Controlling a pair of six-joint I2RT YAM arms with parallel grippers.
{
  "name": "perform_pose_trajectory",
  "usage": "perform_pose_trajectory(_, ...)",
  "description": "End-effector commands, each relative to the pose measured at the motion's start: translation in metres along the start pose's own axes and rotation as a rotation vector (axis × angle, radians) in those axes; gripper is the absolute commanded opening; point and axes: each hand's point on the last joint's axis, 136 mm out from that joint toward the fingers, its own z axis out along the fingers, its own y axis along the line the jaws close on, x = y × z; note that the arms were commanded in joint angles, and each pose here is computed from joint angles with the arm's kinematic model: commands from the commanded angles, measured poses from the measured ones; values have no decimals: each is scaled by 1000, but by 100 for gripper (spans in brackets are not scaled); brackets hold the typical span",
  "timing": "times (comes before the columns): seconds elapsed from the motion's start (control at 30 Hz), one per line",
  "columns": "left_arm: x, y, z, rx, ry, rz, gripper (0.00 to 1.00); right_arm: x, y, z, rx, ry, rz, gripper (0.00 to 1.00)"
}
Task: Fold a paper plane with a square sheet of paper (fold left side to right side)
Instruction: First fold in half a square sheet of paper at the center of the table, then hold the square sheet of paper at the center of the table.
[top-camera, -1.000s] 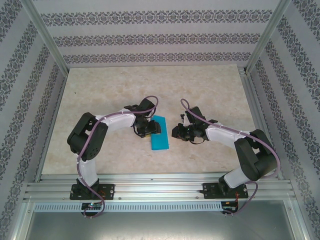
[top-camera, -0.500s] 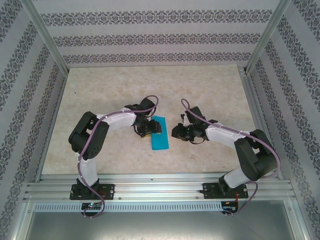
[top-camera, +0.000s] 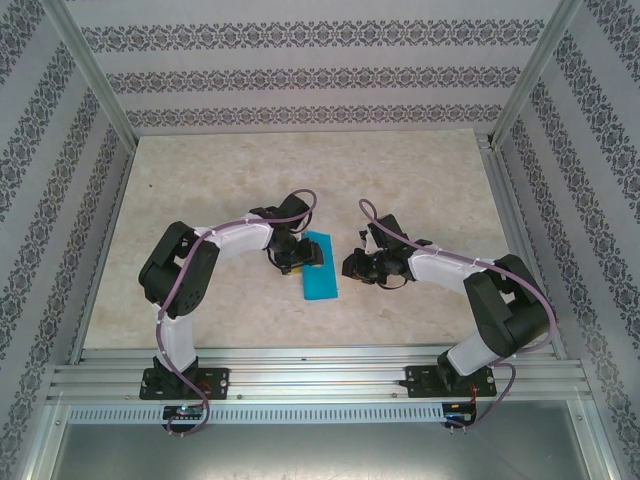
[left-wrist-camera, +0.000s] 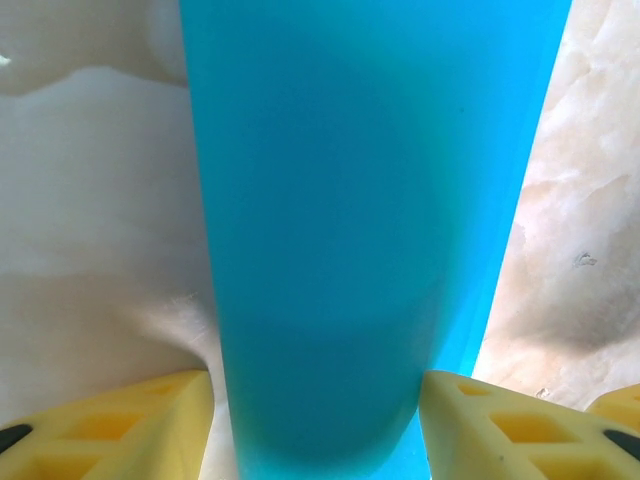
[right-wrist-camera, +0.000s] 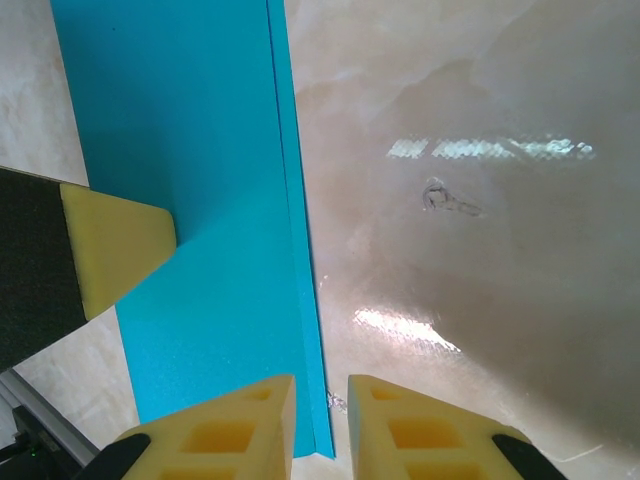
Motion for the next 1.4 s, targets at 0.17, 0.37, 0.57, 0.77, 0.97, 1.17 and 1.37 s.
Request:
perform_pose_trajectory(0.17, -14, -16, 15, 72, -10, 21, 59, -7, 14, 1, -35, -9, -13, 21)
perform_pose_trajectory(0.37, -16, -17, 18, 79, -7, 17, 59, -8, 22, 2, -63, -14, -19, 21)
perform_pose_trajectory(0.57, -15, -17, 19, 80, -5, 19, 59, -6, 37, 15, -107, 12, -28, 18)
perform_pose_trajectory(0.77, -15, -17, 18, 80, -4, 19, 59, -5, 42, 30, -111, 33, -27, 18)
perform_pose_trajectory(0.97, -15, -22, 6, 90, -25, 36, 60, -3, 34, 41, -80, 56, -17, 18)
perform_pose_trajectory(1.17, -16, -37, -23, 125, -66, 77, 64, -1, 29, 45, -60, 65, -10, 17)
perform_pose_trajectory(1.37, -16, -31, -59, 114, -120, 98, 69, -1, 28, 46, -54, 68, -11, 17)
